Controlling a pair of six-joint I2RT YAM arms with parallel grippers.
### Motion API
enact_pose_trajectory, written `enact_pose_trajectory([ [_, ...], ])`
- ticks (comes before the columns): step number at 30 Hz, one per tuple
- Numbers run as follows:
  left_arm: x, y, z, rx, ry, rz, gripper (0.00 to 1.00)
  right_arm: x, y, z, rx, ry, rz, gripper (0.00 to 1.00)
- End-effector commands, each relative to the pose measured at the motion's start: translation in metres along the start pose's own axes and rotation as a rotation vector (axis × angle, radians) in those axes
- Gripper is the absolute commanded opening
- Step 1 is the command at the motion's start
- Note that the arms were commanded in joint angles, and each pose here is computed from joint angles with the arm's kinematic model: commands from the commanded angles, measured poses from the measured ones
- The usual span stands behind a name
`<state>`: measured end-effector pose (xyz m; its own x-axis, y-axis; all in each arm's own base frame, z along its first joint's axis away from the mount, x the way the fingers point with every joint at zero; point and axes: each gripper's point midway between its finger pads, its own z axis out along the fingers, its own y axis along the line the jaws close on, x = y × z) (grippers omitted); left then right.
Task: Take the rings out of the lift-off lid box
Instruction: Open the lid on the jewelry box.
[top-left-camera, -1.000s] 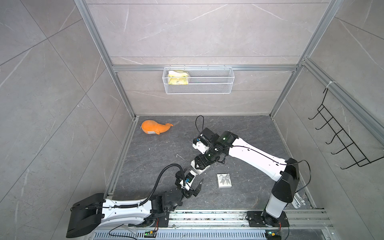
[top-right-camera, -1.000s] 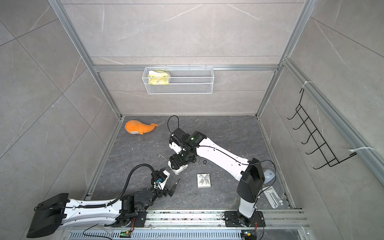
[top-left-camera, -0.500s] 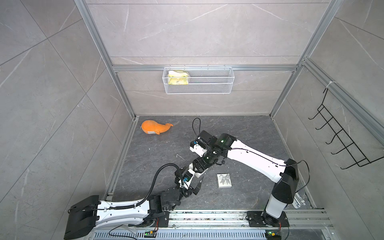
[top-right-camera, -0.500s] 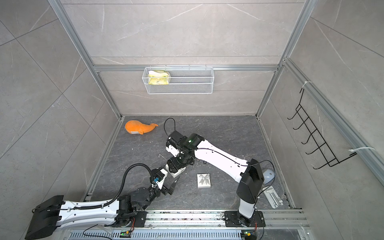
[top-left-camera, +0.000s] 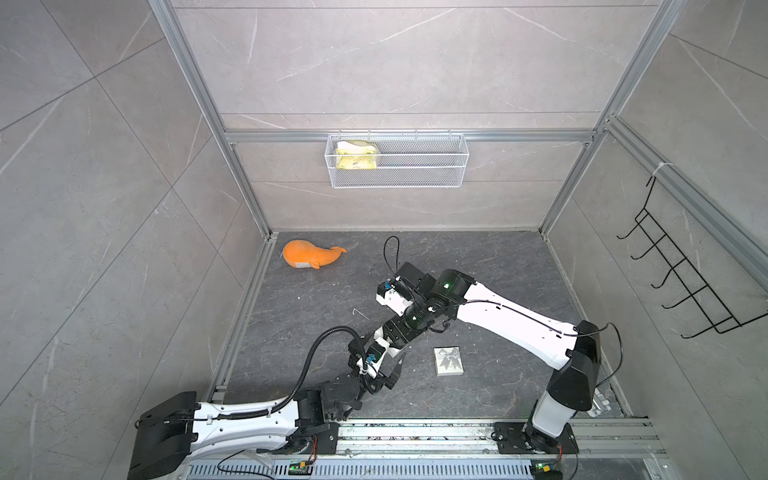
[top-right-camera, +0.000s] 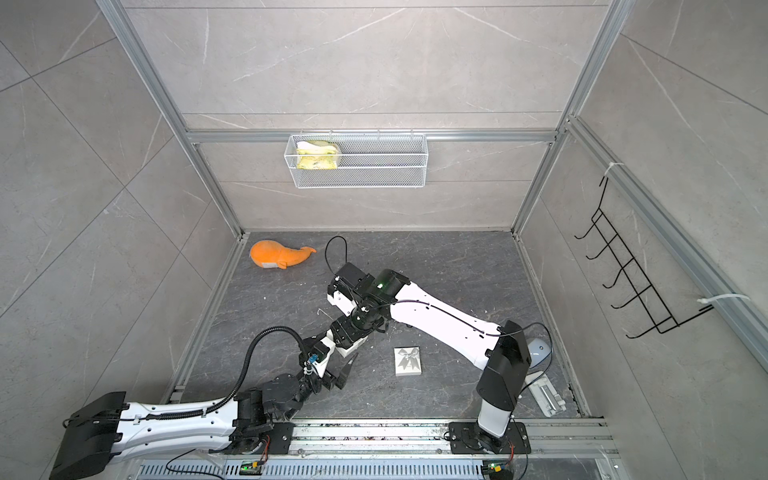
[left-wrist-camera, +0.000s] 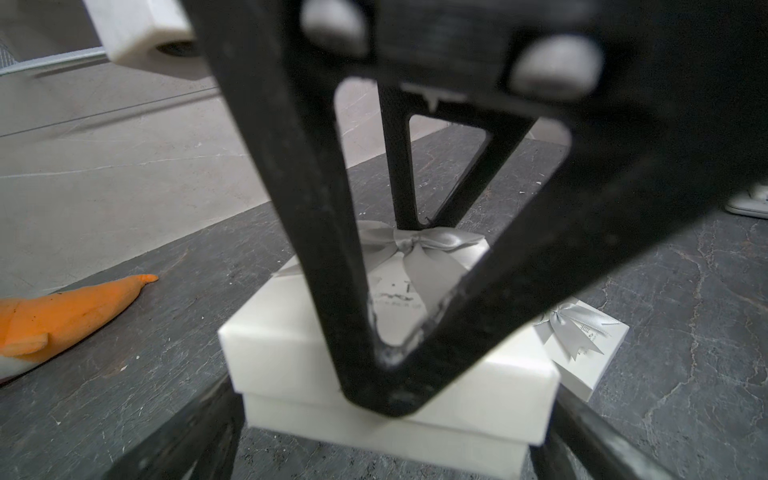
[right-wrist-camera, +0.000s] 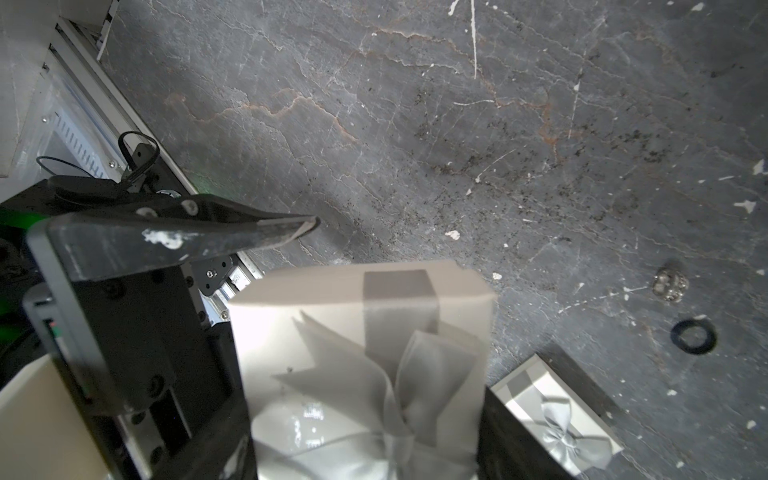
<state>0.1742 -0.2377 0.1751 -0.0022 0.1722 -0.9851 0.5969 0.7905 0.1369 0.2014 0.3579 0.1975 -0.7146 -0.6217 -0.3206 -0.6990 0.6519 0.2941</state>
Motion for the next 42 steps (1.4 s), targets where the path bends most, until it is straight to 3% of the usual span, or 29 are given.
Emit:
enact_pose_trajectory([
  [1, -0.029, 0.008, -0.001, -0.035, -0.072, -0.058, 1.00, -0.001, 0.007, -0.010, -0.014, -0.028, -0.031, 0.70],
  [15, -0.021, 0.000, 0.005, -0.010, -0.035, -0.021, 0.97, -0.003, 0.013, -0.012, -0.035, -0.032, -0.038, 0.69],
  [25, -0.024, 0.002, 0.003, -0.011, -0.043, -0.018, 0.88, -0.003, 0.014, -0.015, -0.035, -0.032, -0.040, 0.69],
  [34, -0.021, -0.001, 0.004, -0.001, -0.024, -0.002, 0.74, -0.005, 0.018, -0.020, -0.044, -0.045, -0.044, 0.69],
  [42, -0.024, 0.006, 0.001, -0.030, -0.040, -0.016, 0.73, -0.003, 0.021, -0.021, -0.047, -0.048, -0.049, 0.69],
])
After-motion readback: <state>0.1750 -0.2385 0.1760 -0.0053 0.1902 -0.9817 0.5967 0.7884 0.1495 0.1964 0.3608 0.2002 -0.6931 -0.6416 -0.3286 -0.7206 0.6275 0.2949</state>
